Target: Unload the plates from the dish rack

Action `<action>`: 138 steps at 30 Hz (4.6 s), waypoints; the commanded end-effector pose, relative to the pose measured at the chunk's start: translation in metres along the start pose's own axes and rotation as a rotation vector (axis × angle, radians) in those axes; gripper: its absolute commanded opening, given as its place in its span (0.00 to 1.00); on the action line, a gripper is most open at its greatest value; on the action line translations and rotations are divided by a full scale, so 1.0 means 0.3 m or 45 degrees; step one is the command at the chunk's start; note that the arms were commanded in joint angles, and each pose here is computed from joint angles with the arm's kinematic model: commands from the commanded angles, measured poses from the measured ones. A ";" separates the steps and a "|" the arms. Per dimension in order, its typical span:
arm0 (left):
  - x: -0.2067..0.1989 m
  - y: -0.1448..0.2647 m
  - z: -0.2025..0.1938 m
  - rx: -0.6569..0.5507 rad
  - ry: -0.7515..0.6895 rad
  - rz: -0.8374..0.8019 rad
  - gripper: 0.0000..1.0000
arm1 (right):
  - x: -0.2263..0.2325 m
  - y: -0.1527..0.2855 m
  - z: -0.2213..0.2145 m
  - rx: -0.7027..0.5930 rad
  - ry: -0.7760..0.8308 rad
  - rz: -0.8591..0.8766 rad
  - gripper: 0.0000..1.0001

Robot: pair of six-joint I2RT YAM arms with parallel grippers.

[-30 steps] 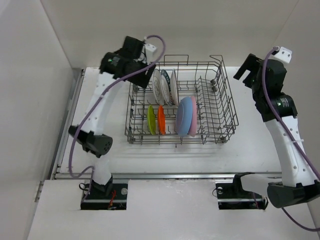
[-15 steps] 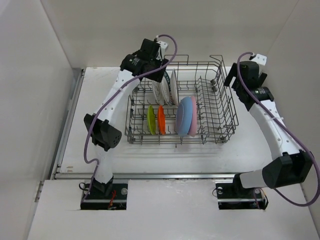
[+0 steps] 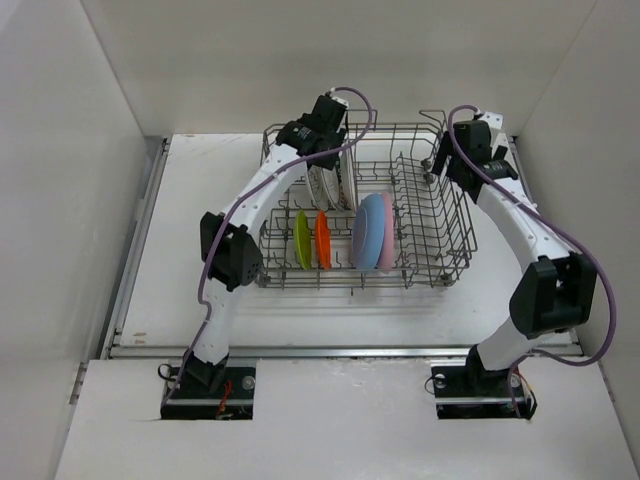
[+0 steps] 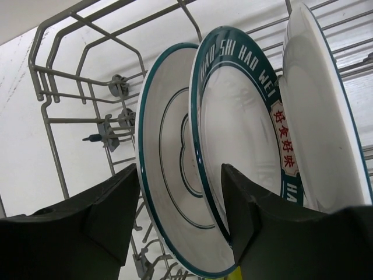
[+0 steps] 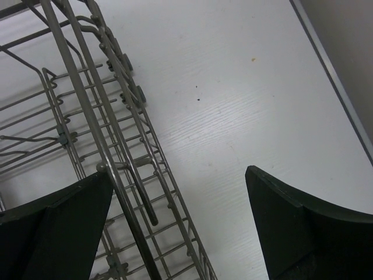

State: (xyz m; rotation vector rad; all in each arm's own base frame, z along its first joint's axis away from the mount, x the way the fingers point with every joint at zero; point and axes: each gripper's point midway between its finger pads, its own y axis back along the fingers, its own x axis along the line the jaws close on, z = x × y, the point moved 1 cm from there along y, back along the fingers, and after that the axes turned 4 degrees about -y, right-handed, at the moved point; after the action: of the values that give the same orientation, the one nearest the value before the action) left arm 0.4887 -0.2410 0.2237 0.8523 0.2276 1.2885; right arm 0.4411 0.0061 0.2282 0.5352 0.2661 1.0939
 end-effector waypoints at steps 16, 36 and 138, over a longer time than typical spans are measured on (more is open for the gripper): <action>0.217 0.251 0.101 -0.147 0.202 -0.101 0.75 | 0.077 0.002 0.112 -0.054 0.007 0.111 1.00; 0.129 0.103 -0.056 0.060 0.174 -0.254 0.70 | 0.069 -0.005 0.076 -0.003 0.004 0.090 1.00; 0.910 -0.094 -0.851 0.467 1.050 -0.224 0.48 | 0.636 0.438 -0.008 0.134 0.001 1.147 0.98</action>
State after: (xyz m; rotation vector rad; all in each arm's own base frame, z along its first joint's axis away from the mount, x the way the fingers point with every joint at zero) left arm 0.4348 0.1011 0.0543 0.5512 1.3536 1.3002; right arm 0.4232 0.2246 0.3052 0.7823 0.0863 1.9878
